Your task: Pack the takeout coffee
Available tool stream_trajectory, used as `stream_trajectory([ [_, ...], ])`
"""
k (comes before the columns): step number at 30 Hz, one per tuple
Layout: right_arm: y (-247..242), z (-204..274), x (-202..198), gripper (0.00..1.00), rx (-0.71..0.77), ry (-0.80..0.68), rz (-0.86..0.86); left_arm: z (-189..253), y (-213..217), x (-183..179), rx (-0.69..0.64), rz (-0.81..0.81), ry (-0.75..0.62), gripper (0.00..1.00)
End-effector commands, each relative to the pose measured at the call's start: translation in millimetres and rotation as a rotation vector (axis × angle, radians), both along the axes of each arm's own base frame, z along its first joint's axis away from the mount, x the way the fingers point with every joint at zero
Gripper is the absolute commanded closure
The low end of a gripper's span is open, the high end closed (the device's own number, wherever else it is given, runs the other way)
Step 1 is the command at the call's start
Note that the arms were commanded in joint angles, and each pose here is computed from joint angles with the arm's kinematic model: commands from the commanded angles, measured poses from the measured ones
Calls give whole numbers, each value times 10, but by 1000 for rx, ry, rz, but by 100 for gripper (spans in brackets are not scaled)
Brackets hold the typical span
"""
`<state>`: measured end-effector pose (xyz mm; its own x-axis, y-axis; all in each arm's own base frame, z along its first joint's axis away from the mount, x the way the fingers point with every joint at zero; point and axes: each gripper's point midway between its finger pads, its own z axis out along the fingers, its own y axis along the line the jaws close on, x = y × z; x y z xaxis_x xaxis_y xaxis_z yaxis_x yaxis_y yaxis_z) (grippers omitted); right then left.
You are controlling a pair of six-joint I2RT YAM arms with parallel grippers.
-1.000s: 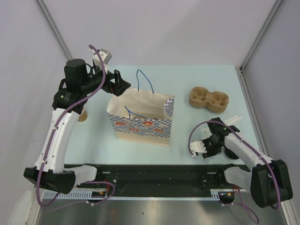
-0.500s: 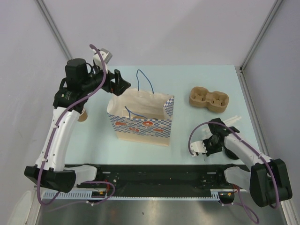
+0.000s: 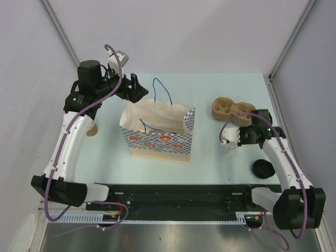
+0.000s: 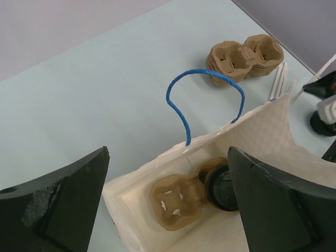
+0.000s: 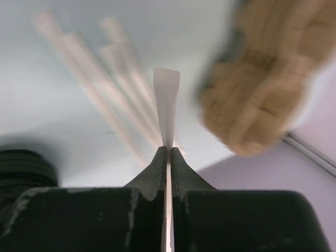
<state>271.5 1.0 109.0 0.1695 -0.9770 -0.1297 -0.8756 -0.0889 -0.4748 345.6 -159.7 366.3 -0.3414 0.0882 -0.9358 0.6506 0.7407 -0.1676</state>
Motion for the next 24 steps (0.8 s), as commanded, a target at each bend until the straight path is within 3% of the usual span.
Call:
stream_trajectory([
  [1, 187, 1033, 467, 100, 207, -223, -108, 314, 73, 59, -15, 27, -75, 0],
  [2, 261, 1228, 524, 100, 262, -254, -121, 313, 101, 103, -13, 39, -74, 1],
  [3, 411, 1752, 653, 100, 364, -354, -112, 340, 125, 125, -14, 45, -78, 0],
  [9, 1227, 3138, 778, 100, 846, -464, -133, 534, 336, 289, -58, 112, -85, 1],
  [10, 1494, 3521, 700, 100, 984, -449, -119, 551, 376, 305, -61, 122, -88, 1],
  [14, 2161, 4479, 447, 100, 1307, -364, -13, 550, 406, 285, -64, 128, -88, 0],
  [17, 2628, 4882, 215, 100, 1490, -228, 88, 534, 405, 258, -68, 129, -86, 0],
  [19, 2868, 4922, 94, 100, 1532, -134, 138, 558, 426, 231, -67, 139, -96, 1],
  [22, 3266, 4792, -107, 100, 1539, 70, 197, 527, 483, 206, -46, 163, -95, 1],
  [24, 3520, 4498, -231, 100, 1459, 163, 239, 534, 508, 151, -40, 173, -98, 0],
])
